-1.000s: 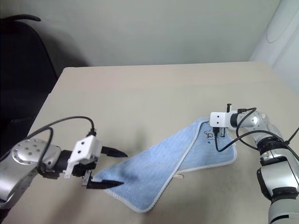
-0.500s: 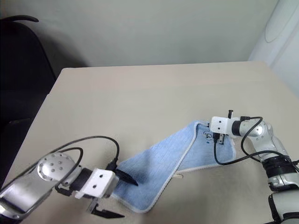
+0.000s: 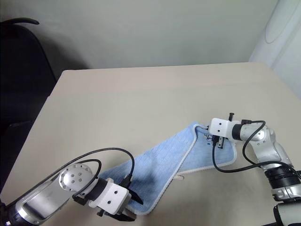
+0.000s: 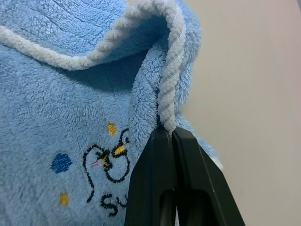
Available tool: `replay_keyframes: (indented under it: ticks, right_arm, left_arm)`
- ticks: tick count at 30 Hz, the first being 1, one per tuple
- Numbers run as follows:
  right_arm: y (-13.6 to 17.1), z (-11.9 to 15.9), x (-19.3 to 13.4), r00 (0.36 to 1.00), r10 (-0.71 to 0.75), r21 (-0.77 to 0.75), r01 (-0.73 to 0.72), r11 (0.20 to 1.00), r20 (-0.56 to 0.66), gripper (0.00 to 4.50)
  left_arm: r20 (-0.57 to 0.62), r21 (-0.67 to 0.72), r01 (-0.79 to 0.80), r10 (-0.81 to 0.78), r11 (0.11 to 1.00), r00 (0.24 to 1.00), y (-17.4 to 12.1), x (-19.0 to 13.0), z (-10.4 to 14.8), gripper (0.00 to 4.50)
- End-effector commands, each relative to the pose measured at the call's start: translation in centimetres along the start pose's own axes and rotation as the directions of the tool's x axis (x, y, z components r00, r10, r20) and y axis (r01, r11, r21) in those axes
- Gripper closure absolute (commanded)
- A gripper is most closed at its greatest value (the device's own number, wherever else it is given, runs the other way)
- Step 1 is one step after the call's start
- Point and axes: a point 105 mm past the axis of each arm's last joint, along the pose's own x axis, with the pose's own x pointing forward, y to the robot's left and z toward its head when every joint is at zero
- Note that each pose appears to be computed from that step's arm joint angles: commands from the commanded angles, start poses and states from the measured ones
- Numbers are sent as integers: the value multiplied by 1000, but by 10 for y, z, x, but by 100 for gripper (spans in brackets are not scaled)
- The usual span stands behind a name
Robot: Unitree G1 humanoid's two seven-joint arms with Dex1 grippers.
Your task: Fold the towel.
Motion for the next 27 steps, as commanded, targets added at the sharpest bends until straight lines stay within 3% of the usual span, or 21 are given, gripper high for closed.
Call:
replay_keyframes:
  ticks: [1, 3, 4, 10, 16, 22, 27]
  right_arm:
    - [-13, 7, -13, 999, -51, -14, 52, 999, 15, 450]
    - [-13, 7, -14, 999, -52, -12, 53, 999, 13, 450]
    - [-13, 7, -14, 999, -53, -11, 53, 999, 12, 450]
    - [-17, 5, -15, 998, -64, -12, 64, 998, 3, 450]
    - [-21, 3, -13, 996, -85, -7, 85, 996, 1, 450]
    - [-30, -1, -10, 993, -118, 1, 118, 993, -2, 450]
    - [-46, -4, -15, 985, -172, 3, 172, 985, -6, 450]
  left_arm:
    - [4, -61, 44, -44, 997, 999, -11, 7, -10, 363]
    - [11, -75, 49, -48, 996, 999, -13, 6, -11, 433]
    - [13, -78, 50, -49, 996, 999, -13, 6, -11, 444]
    - [43, -193, -62, 71, 979, 997, -1, -18, -18, 444]
    - [189, -411, -167, 262, 896, 946, 24, -63, -7, 444]
    - [324, -560, -314, 551, 767, 769, 70, -109, 16, 444]
    - [342, -653, -400, 721, 643, 602, 103, -143, 20, 444]
